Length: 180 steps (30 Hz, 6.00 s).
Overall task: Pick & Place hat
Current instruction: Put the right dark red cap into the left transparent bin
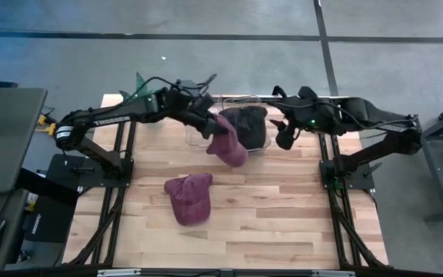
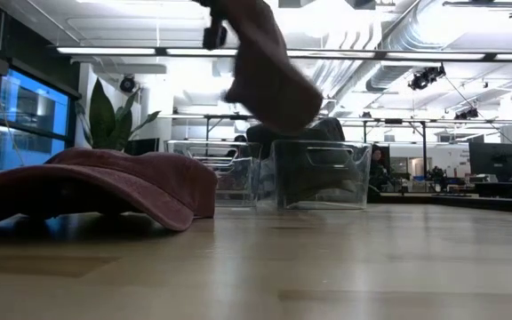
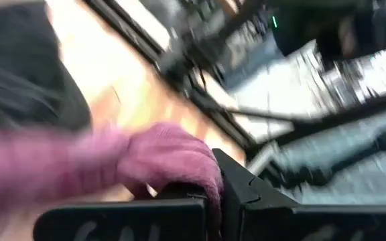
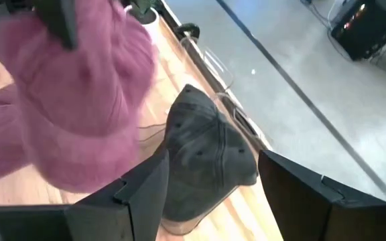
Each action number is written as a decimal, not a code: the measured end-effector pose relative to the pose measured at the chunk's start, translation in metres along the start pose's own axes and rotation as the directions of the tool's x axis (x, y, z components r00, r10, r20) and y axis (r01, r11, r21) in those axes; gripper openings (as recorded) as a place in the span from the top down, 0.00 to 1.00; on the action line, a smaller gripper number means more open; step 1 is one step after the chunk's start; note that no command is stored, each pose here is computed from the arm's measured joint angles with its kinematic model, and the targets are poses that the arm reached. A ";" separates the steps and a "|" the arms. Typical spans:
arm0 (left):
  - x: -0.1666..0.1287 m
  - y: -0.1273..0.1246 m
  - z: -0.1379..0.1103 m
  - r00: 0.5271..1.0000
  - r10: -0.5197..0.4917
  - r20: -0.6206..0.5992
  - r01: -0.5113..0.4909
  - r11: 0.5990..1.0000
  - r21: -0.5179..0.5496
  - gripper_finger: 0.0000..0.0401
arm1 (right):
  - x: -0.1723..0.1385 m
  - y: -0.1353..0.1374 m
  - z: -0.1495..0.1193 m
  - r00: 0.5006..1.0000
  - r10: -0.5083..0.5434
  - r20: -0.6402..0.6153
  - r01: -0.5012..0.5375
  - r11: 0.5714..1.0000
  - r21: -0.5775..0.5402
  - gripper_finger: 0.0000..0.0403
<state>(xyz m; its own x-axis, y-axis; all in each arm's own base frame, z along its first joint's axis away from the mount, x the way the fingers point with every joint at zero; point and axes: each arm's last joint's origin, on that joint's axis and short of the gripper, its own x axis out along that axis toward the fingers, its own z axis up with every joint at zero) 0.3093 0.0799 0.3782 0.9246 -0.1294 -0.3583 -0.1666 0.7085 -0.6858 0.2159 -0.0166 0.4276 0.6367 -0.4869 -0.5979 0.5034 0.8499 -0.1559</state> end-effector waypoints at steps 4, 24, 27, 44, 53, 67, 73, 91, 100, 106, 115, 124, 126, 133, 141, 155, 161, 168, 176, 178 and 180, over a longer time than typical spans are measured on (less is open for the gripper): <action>-0.021 -0.008 0.005 0.980 0.121 0.159 -0.111 0.991 -0.067 1.00 | 0.004 0.002 -0.003 1.000 -0.004 -0.021 0.004 1.000 0.013 0.44; -0.026 -0.026 -0.011 0.514 0.633 0.578 -0.519 0.767 -0.378 1.00 | 0.029 0.011 -0.023 0.995 -0.027 -0.100 0.032 0.998 0.052 0.44; -0.027 -0.026 -0.012 0.453 0.660 0.599 -0.543 0.737 -0.402 1.00 | 0.029 0.011 -0.022 0.995 -0.029 -0.093 0.035 0.998 0.055 0.44; 0.011 0.003 -0.025 0.318 0.790 0.524 -0.671 0.578 -0.464 1.00 | 0.029 0.012 -0.021 0.997 -0.004 -0.083 0.010 0.997 0.073 0.44; 0.013 0.013 -0.035 0.299 0.833 0.465 -0.718 0.517 -0.466 1.00 | 0.029 0.012 -0.021 0.996 -0.001 -0.085 0.007 0.997 0.073 0.44; 0.002 0.014 -0.040 0.216 0.862 0.458 -0.769 0.439 -0.464 1.00 | 0.029 0.012 -0.021 0.996 0.003 -0.088 0.003 0.997 0.071 0.44; -0.014 0.006 -0.036 0.240 0.849 0.471 -0.732 0.477 -0.486 1.00 | 0.029 0.012 -0.021 0.996 -0.004 -0.085 0.010 0.998 0.068 0.44; 0.020 0.018 -0.040 0.333 0.849 0.410 -0.752 0.502 -0.428 1.00 | 0.029 0.012 -0.020 0.997 -0.013 -0.081 0.019 0.997 0.074 0.44; 0.007 0.017 -0.043 0.295 0.868 0.398 -0.776 0.461 -0.431 1.00 | 0.029 0.012 -0.021 0.996 -0.006 -0.084 0.012 0.997 0.075 0.44; 0.008 0.018 -0.048 0.313 0.877 0.364 -0.805 0.448 -0.389 1.00 | 0.029 0.012 -0.020 0.997 -0.010 -0.082 0.016 0.997 0.074 0.44; 0.012 0.017 -0.047 0.359 0.867 0.346 -0.783 0.481 -0.393 1.00 | 0.029 0.012 -0.020 0.997 -0.018 -0.080 0.024 0.997 0.074 0.44; 0.036 0.031 -0.042 0.413 0.851 0.324 -0.765 0.517 -0.384 1.00 | 0.029 0.012 -0.020 0.997 -0.019 -0.080 0.025 0.997 0.073 0.44; 0.042 0.036 -0.039 0.411 0.851 0.328 -0.756 0.519 -0.398 1.00 | 0.029 0.012 -0.020 0.997 -0.017 -0.080 0.023 0.997 0.073 0.44; 0.047 0.058 -0.032 0.378 0.878 0.294 -0.768 0.475 -0.430 1.00 | 0.029 0.012 -0.020 0.997 -0.010 -0.082 0.016 0.997 0.073 0.44; 0.067 0.079 -0.030 0.481 0.853 0.201 -0.737 0.518 -0.434 1.00 | 0.029 0.013 -0.021 0.996 0.016 -0.089 -0.009 0.997 0.074 0.44; 0.087 0.091 -0.042 0.548 0.833 0.083 -0.718 0.519 -0.463 1.00 | 0.029 0.013 -0.021 0.995 0.032 -0.094 -0.025 0.997 0.076 0.44; 0.084 0.099 -0.039 0.604 0.797 0.006 -0.701 0.535 -0.471 0.99 | 0.029 0.013 -0.021 0.995 0.037 -0.095 -0.030 0.997 0.077 0.44; 0.084 0.098 -0.039 0.615 0.788 -0.005 -0.710 0.552 -0.436 0.87 | 0.029 0.013 -0.021 0.995 0.039 -0.096 -0.032 0.997 0.077 0.44; 0.083 0.101 -0.037 0.602 0.799 0.001 -0.722 0.545 -0.426 0.58 | 0.029 0.013 -0.021 0.995 0.039 -0.096 -0.032 0.997 0.077 0.44; 0.083 0.100 -0.038 0.615 0.788 -0.010 -0.722 0.558 -0.410 0.52 | 0.029 0.013 -0.021 0.995 0.039 -0.096 -0.032 0.997 0.077 0.44; 0.081 0.097 -0.037 0.633 0.774 -0.020 -0.711 0.571 -0.411 0.49 | 0.029 0.014 -0.021 0.994 0.045 -0.097 -0.037 0.996 0.077 0.44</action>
<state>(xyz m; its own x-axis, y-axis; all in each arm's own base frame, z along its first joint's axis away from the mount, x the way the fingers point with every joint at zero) 0.3552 0.1120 0.2590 0.4492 0.4531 -0.7700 -0.8933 0.2114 -0.3967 0.2290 -0.0150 0.3918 0.5989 -0.4263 -0.6780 0.5228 0.8494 -0.0722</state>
